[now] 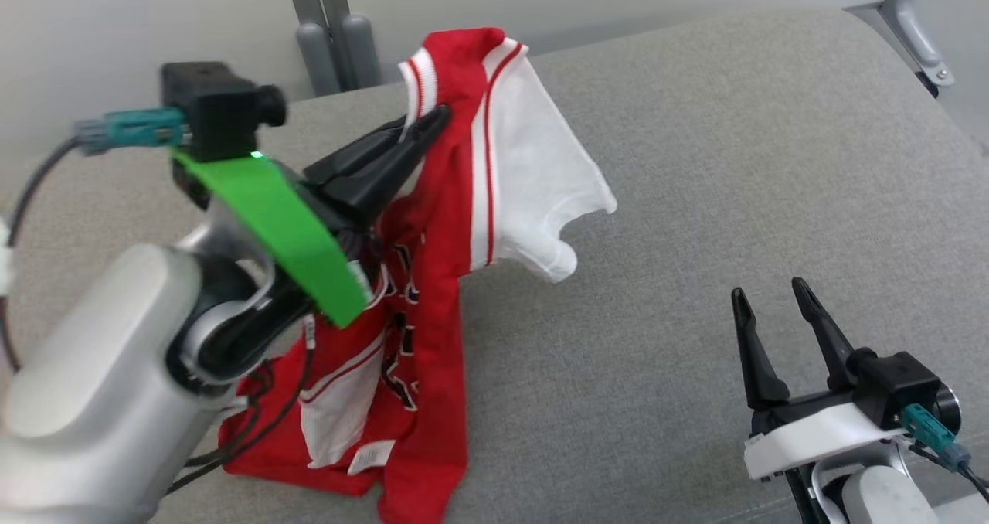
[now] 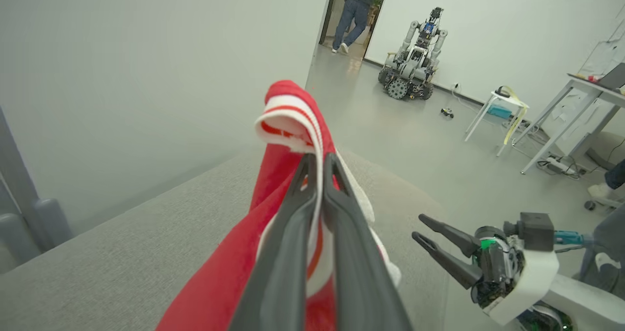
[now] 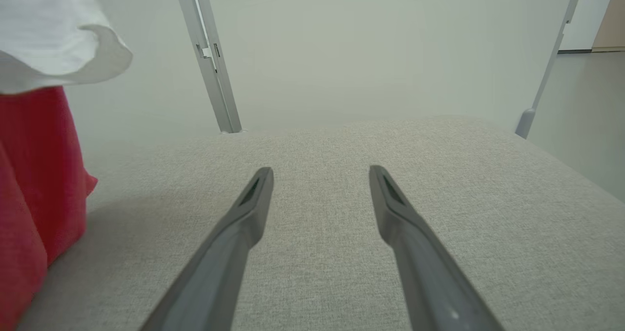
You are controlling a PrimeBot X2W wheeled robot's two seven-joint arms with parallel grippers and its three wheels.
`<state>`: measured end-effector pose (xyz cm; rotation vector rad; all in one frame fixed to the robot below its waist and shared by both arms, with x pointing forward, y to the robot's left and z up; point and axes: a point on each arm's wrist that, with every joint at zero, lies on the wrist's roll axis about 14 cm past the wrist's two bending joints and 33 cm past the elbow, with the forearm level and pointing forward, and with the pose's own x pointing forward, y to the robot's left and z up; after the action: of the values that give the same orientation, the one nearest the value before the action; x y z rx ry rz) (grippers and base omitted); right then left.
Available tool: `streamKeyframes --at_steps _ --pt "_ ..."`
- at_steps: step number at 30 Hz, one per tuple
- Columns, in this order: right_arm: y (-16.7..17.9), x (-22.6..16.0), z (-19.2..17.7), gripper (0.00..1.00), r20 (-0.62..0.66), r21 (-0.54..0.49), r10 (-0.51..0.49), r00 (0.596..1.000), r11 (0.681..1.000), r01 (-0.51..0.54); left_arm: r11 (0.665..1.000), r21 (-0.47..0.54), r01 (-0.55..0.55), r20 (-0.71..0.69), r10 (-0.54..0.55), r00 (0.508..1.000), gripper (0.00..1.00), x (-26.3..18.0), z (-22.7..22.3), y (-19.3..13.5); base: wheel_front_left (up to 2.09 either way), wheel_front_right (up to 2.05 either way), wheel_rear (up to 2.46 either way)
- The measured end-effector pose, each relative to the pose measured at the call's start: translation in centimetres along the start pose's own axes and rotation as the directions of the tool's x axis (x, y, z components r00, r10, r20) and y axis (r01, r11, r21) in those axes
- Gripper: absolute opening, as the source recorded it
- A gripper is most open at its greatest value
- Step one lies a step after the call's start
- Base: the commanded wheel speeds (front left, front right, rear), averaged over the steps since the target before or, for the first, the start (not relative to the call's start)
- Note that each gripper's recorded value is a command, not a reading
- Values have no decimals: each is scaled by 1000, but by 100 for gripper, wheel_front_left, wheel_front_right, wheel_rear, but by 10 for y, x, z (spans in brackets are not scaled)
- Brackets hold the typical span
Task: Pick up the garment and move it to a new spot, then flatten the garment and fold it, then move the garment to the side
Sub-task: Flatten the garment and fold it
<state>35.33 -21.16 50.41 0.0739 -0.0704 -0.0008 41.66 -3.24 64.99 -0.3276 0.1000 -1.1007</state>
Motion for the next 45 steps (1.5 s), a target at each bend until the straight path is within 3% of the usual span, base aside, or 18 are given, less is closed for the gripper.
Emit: streamKeyframes --at_steps 9,11,16,17,18,19,27,33,36,40,45 --pt "-14 7 -15 100 -47 13 -64 997 998 65 984 74 160 -174 -145 974 0 95 -102 -20 0 0 0" --pt "-21 2 -20 100 -65 15 -96 993 995 98 974 61 219 -191 -204 960 3 106 -126 -37 0 0 0" --pt "-37 -13 -29 100 -102 5 -159 982 987 161 956 -14 292 -210 -288 934 0 117 -159 -64 0 0 0" --pt "-39 -16 -30 100 -109 4 -168 980 986 169 957 -12 291 -201 -287 937 24 120 -159 -63 0 0 0" --pt "-39 -18 -32 100 -114 4 -170 979 985 171 958 -6 287 -192 -283 940 78 121 -158 -62 0 0 0" --pt "-39 -18 -32 100 -116 5 -169 979 985 171 961 3 275 -183 -270 945 100 122 -158 -58 0 0 0" --pt "-28 -11 -28 100 -93 18 -134 987 990 136 990 108 86 -192 -64 979 100 108 -163 -1 0 0 0" --pt "-22 -22 -28 100 -94 28 -120 988 992 123 988 27 -155 -168 157 973 100 65 -173 27 0 0 0" --pt "-21 -28 -28 100 -93 34 -116 989 992 120 949 -10 -316 -169 310 936 100 25 -182 47 0 0 0" --pt "-13 -28 -29 100 -94 42 -91 991 995 96 858 -76 -508 -202 486 851 100 -33 -203 58 0 0 0" --pt "2 -23 -29 100 -91 48 -37 995 998 41 762 -106 -638 -276 594 756 100 -89 -230 52 0 0 0"
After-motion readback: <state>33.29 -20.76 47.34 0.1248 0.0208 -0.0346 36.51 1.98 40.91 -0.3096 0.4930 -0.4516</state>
